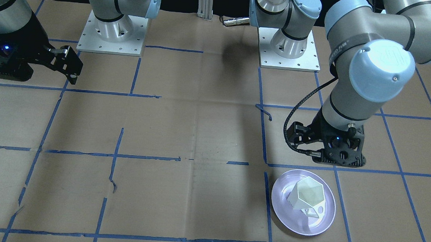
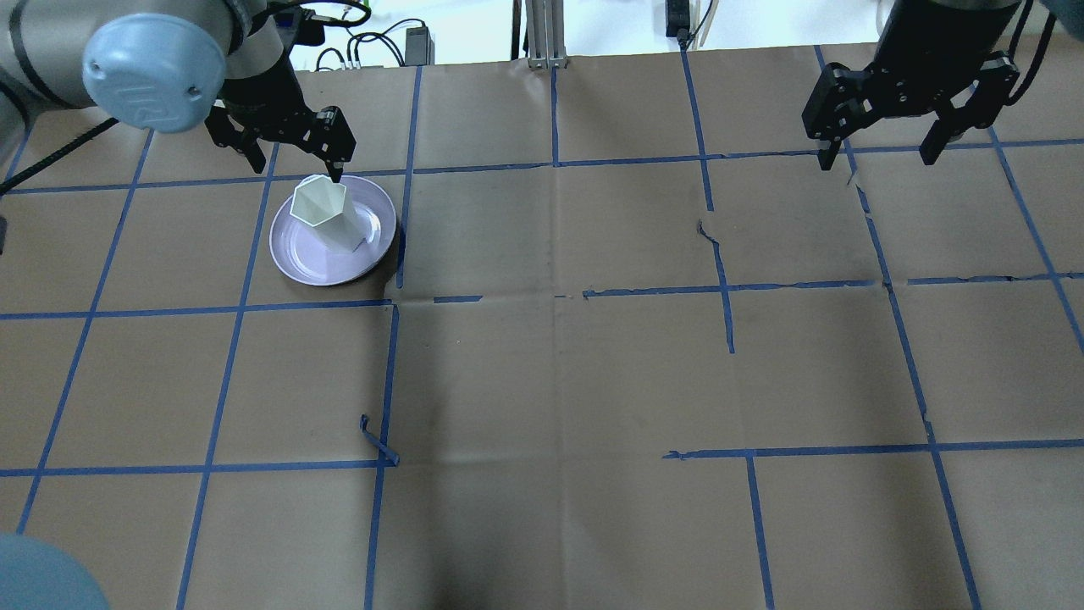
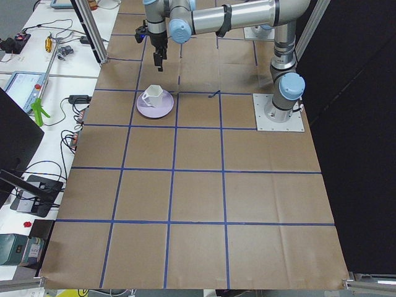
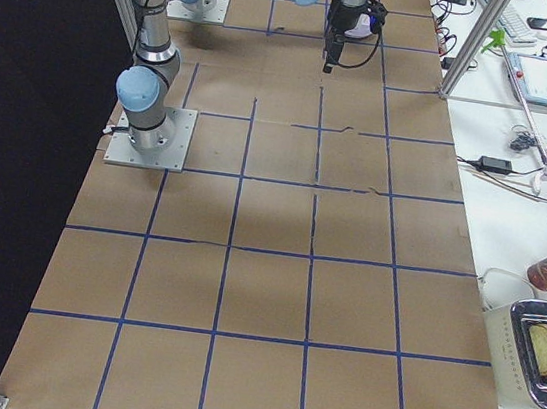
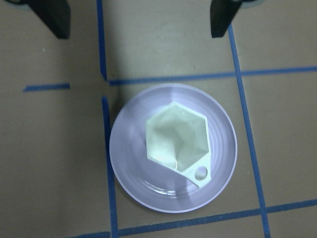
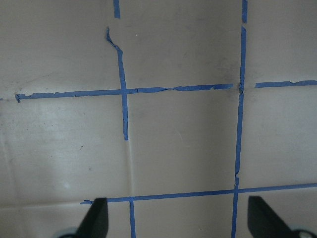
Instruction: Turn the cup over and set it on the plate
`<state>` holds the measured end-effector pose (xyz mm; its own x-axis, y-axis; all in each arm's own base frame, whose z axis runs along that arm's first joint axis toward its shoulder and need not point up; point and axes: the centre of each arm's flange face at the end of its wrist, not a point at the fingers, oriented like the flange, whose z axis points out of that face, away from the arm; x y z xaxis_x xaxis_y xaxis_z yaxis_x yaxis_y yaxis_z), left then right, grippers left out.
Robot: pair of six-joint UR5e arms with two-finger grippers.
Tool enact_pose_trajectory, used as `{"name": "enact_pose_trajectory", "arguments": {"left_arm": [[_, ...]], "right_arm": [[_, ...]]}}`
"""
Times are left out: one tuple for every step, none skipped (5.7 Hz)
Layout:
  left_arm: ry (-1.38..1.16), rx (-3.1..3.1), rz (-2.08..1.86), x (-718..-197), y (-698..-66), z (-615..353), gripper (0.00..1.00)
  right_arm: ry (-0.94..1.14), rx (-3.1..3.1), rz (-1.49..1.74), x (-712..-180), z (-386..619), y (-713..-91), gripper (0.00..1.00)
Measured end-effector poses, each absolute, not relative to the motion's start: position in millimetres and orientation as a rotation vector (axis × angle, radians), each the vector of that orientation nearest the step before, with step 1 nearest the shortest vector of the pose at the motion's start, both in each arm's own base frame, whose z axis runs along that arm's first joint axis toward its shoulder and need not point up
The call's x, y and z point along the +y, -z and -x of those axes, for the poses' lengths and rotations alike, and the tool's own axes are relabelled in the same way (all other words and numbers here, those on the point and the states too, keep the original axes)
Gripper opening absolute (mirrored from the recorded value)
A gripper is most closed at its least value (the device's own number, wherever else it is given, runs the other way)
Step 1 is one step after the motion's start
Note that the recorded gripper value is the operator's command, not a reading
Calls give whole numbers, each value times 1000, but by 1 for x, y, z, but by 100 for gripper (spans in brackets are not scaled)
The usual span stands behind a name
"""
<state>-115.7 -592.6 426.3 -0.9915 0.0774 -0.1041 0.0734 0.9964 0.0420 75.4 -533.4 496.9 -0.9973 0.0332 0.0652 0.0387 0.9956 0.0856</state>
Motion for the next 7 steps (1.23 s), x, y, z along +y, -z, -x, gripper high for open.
{"name": "enact_pose_trajectory", "arguments": {"left_arm": [[-76,3046,-83,-557,-460,142,99],[-97,3079,-75,-526,-483,163,99],[-102,3113,-72,-503,-498,173,99],[-101,3123,-76,-491,-506,174,99],[-101,3126,-76,-486,-508,174,99],[-102,3126,-75,-486,-508,174,99],[-103,3126,-72,-486,-508,173,99]], "right_arm": [[132,-3074,56,-533,-75,-497,100],[132,-3074,56,-533,-75,-497,100],[133,-3074,55,-533,-75,-497,100],[134,-3074,55,-533,-75,-497,100],[134,-3074,55,-533,-75,-497,100],[133,-3074,55,-533,-75,-497,100],[134,-3074,55,-533,-75,-497,100]]}}
